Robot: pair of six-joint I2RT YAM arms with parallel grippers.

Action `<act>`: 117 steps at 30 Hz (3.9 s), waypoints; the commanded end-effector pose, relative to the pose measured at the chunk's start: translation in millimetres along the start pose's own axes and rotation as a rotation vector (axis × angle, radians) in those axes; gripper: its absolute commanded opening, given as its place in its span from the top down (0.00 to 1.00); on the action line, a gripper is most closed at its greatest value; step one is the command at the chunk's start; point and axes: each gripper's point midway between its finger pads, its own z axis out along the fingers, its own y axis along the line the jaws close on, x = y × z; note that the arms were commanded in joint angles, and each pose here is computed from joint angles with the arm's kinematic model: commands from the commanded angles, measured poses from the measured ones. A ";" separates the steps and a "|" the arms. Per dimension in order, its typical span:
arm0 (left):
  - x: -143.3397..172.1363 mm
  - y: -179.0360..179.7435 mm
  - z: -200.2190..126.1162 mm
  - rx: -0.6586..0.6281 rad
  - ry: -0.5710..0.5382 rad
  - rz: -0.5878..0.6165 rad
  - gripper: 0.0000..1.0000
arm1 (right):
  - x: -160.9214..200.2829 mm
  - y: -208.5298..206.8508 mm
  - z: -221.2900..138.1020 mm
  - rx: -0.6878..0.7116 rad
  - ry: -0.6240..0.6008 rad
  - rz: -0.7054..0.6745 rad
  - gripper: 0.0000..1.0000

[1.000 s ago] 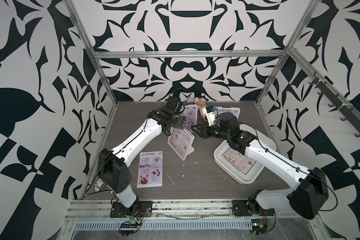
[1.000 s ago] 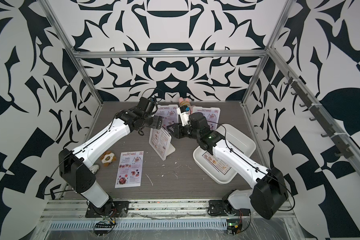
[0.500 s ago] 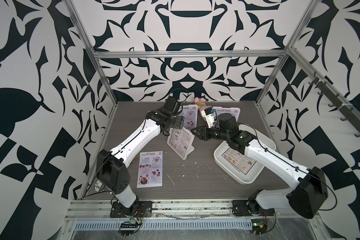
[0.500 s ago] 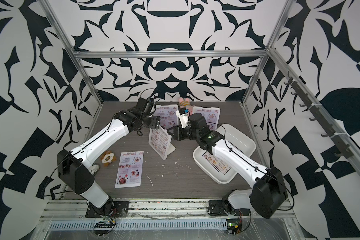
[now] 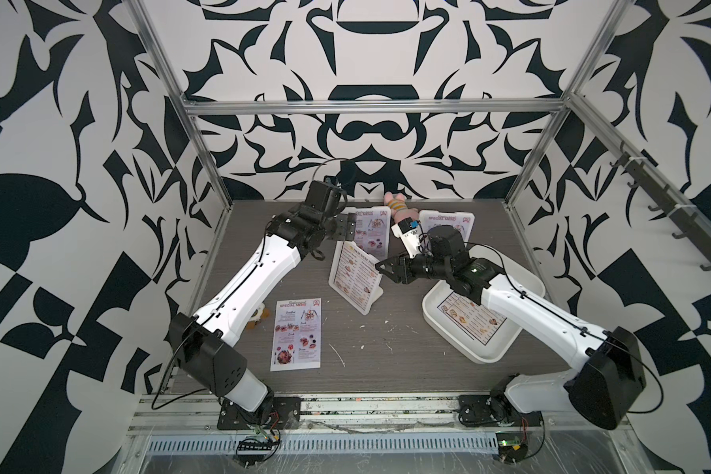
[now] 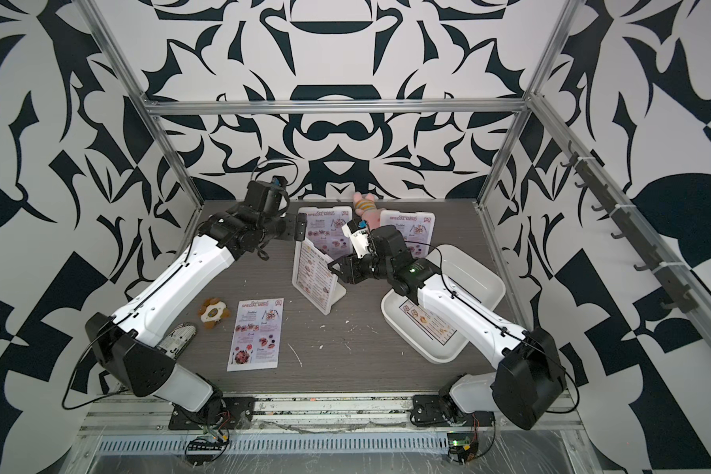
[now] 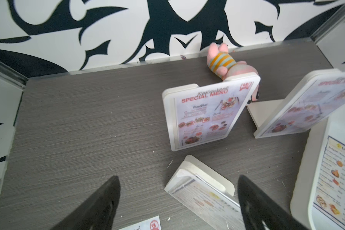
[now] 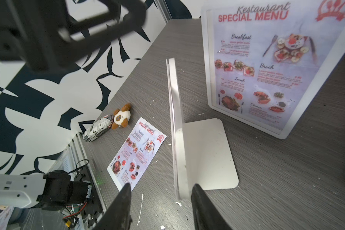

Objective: Replace the menus in the menu holders
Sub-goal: Insert the menu into the menu holder, then move the menu holder to the center of the board.

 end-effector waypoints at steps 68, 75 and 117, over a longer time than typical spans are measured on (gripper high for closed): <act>154.3 -15.3 107.0 0.081 0.142 -0.284 0.29 | -154.2 -5.0 57.5 0.067 -0.221 -0.096 0.52; 147.1 10.2 133.9 -0.043 0.121 -0.245 0.27 | -137.8 -22.8 32.7 0.126 -0.219 -0.070 0.52; 110.8 60.2 -19.4 -0.131 0.076 -0.200 0.19 | -86.3 -108.8 87.5 -0.023 -0.088 -0.108 0.36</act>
